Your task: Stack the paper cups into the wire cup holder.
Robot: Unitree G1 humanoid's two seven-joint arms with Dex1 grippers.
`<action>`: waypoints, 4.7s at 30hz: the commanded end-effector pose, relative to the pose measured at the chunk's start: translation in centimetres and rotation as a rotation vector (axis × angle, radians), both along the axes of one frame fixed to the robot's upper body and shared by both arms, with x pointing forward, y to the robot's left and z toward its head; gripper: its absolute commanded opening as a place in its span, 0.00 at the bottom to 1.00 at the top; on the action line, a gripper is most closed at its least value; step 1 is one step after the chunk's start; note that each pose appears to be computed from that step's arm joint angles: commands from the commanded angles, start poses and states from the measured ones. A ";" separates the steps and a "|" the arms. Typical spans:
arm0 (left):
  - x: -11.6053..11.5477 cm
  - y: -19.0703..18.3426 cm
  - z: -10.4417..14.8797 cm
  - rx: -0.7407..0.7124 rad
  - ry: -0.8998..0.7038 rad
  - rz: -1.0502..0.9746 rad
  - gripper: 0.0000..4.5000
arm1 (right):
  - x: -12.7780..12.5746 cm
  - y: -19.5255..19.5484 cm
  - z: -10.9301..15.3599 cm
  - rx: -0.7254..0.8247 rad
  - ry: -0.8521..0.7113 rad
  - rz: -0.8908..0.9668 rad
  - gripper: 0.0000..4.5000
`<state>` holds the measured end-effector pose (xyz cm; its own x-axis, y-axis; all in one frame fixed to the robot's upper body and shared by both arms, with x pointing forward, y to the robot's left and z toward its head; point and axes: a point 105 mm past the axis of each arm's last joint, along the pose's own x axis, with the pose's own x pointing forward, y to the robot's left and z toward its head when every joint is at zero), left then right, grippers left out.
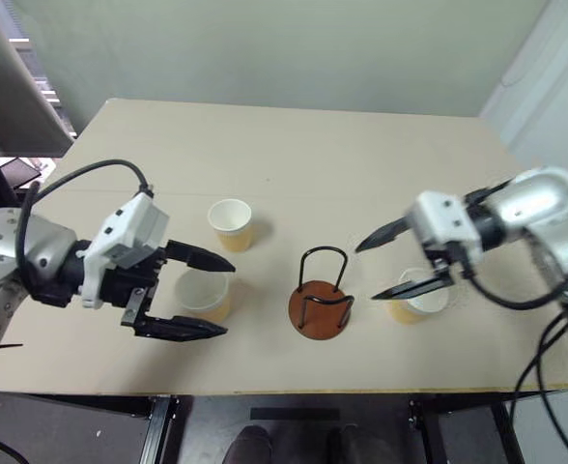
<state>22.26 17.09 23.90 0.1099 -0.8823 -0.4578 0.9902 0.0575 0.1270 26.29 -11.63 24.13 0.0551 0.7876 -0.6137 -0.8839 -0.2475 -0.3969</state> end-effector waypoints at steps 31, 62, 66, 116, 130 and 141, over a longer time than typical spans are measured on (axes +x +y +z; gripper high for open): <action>0.1 -0.1 0.3 0.001 -0.051 0.008 1.00 | 0.6 -6.1 -6.8 -0.290 0.034 -0.158 0.01; 0.0 -0.2 0.3 0.021 -0.068 0.064 1.00 | -0.1 3.6 1.0 -0.125 -0.172 0.320 0.01; 0.0 0.1 0.3 0.035 -0.070 0.076 1.00 | 0.0 3.7 0.9 -0.128 -0.177 0.322 0.14; 3.7 3.8 -4.1 0.346 -0.084 0.073 0.00 | -6.8 -4.6 7.7 0.667 0.161 -0.129 1.00; 4.3 -6.6 7.9 -0.055 -0.438 -0.348 0.00 | -6.6 -4.8 7.4 0.614 0.171 -0.151 1.00; 3.8 -10.6 4.7 0.070 -0.390 -0.631 0.00 | -7.0 -5.7 8.0 0.596 0.141 -0.204 1.00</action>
<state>26.87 6.50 27.78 -0.2047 -0.8266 -0.5242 0.7674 -0.4679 0.4383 19.86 -16.96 30.98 0.1689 0.9806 -0.1000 -0.9608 0.1411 -0.2385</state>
